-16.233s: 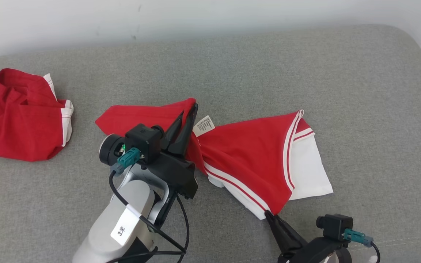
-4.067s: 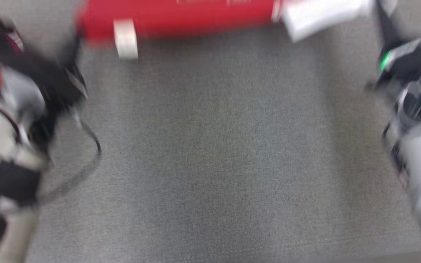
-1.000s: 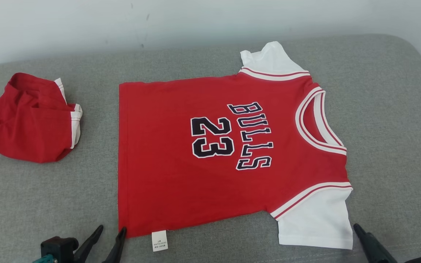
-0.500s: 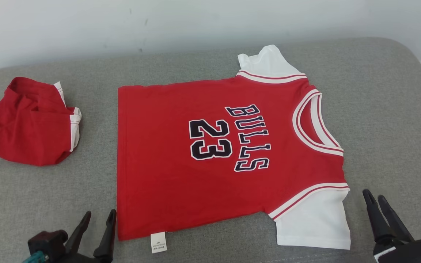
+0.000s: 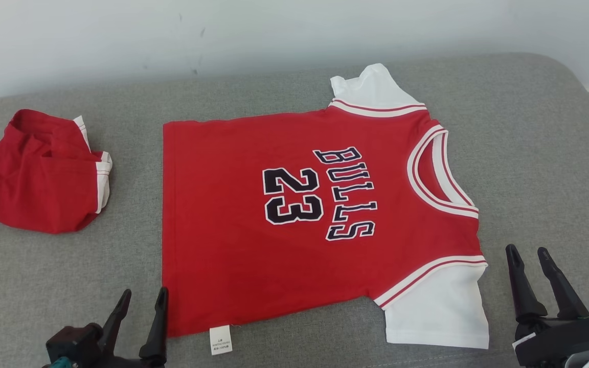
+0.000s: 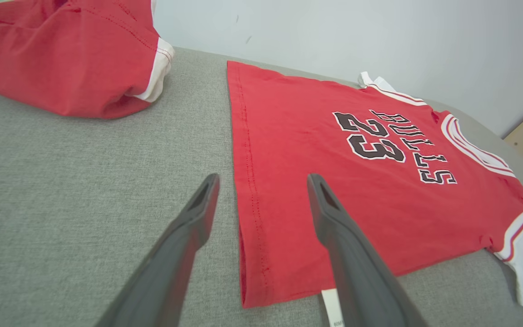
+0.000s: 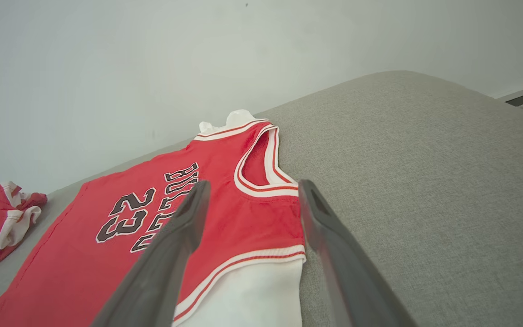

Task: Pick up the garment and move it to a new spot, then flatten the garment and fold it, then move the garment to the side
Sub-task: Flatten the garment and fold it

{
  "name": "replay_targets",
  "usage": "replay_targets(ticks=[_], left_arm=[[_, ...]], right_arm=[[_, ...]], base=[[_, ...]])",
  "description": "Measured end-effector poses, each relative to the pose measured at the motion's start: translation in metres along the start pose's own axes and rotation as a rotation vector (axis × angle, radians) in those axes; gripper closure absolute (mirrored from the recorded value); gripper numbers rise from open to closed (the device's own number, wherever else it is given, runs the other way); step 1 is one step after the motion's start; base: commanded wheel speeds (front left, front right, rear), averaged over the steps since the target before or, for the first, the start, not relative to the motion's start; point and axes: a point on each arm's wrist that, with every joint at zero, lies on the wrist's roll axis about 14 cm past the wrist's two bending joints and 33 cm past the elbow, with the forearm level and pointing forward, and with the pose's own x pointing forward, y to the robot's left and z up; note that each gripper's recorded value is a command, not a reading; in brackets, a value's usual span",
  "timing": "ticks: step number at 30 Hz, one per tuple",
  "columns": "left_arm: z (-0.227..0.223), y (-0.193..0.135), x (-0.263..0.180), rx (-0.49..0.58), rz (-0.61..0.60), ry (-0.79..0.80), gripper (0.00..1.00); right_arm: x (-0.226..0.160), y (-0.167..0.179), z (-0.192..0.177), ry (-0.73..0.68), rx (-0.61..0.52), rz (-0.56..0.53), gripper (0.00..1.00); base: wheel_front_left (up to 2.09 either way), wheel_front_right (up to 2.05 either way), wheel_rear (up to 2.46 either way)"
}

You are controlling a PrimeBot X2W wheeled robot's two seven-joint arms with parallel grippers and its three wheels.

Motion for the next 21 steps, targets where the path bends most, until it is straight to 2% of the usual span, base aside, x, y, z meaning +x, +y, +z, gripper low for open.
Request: replay_targets(ticks=[7, 16, 21], left_arm=[[-0.007, 0.004, -0.008, 0.028, 0.016, 0.015, 0.00], [-0.015, 0.000, -0.010, 0.028, 0.008, 0.033, 0.00], [-0.024, 0.002, -0.012, 0.026, 0.012, 0.058, 0.00]], right_arm=[[-0.007, -0.017, -0.013, 0.042, -0.078, -0.060, 0.00], [-0.023, -0.035, -0.040, 0.129, -0.106, -0.112, 0.00], [-0.030, -0.034, -0.056, 0.182, -0.132, -0.100, 0.00]], base=[[0.00, 0.00, 0.00], [0.00, 0.00, 0.00], [0.00, 0.00, 0.00]])
